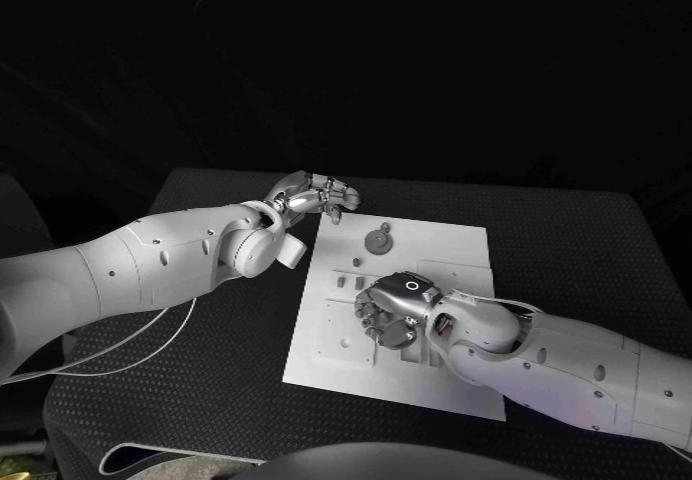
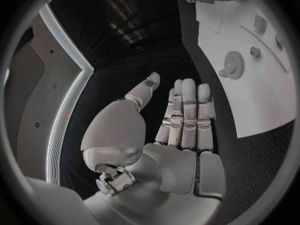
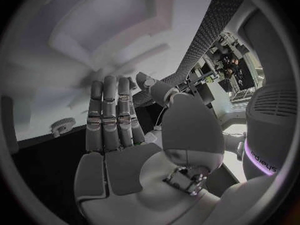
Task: Assemble the parts on the task board
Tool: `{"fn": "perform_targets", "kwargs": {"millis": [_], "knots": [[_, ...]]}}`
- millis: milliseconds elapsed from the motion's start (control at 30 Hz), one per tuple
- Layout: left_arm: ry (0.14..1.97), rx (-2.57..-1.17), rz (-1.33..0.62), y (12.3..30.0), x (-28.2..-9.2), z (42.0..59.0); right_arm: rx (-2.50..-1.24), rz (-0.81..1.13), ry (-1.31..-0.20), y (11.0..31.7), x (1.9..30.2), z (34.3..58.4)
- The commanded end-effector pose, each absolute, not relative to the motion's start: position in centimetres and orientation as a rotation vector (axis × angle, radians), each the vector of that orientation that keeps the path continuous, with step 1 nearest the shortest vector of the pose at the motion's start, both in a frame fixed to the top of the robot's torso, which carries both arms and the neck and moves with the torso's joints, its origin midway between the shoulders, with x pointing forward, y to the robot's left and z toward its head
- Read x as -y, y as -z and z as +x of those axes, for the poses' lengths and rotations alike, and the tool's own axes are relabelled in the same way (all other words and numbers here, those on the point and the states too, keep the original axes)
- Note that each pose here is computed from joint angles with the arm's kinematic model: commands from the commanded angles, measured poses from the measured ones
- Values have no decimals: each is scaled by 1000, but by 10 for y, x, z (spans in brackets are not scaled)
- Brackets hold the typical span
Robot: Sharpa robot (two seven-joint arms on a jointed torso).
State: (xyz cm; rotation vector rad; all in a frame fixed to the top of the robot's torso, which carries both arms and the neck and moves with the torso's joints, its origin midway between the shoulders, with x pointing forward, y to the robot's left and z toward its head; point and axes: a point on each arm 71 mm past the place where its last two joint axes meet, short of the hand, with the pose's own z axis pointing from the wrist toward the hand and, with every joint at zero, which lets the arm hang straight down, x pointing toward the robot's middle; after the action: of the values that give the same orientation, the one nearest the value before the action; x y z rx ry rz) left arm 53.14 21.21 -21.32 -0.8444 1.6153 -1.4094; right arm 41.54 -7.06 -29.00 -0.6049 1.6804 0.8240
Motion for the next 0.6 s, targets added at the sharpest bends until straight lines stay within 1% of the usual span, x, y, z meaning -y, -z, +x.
{"fn": "perform_targets", "kwargs": {"millis": [33, 200, 367, 600], "knots": [[1434, -1626, -843, 212, -210, 531, -1704, -582, -783, 295, 78, 418], [1454, -1640, -838, 212, -205, 530, -1667, -545, -774, 292, 82, 419], [1445, -1634, -841, 213, -209, 530, -1637, -531, -785, 285, 86, 417], [1426, -1618, -846, 213, -217, 533, -1577, -496, -808, 260, 102, 422]]}}
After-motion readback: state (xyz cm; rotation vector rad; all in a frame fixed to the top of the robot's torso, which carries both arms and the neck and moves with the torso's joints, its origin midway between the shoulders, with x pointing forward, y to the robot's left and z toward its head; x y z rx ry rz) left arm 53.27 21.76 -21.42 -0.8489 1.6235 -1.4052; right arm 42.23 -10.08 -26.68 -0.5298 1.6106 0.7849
